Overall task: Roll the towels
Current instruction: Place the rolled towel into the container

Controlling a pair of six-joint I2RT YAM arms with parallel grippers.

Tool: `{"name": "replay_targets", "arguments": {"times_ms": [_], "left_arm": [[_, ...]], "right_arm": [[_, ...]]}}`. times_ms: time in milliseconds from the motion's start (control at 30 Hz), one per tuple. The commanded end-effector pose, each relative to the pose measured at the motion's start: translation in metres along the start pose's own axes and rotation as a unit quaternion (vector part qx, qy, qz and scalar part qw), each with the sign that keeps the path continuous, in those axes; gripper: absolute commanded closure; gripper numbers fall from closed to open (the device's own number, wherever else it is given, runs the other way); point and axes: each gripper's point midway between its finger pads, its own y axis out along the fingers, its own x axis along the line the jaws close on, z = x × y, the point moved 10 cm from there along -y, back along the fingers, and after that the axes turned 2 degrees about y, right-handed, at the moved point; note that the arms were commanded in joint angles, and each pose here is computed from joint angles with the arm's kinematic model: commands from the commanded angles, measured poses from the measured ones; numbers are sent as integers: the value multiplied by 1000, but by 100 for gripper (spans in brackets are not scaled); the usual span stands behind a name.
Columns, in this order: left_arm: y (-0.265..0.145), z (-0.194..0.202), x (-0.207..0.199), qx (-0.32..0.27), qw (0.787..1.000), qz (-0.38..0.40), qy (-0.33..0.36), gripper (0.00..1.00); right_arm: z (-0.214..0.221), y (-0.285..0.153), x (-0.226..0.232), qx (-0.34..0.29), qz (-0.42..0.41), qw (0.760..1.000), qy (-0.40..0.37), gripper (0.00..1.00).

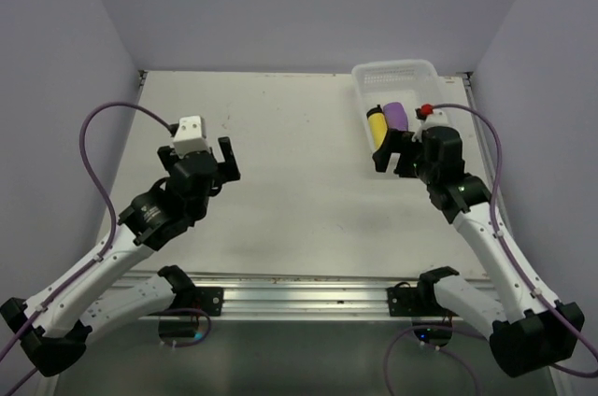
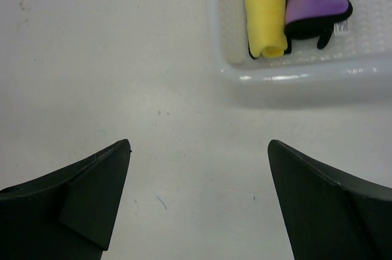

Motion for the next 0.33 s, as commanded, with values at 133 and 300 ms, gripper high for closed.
{"name": "replay_targets", "arguments": {"times_ms": [133,300], "left_arm": [[2,9,16,-29,999,-36,18,0],[5,16,16,-9,998,-54,29,0]], "right_arm": [[37,-28,-12,47,10,999,12,1],[41,-33,-12,27,-13,1000,5,1]]}}
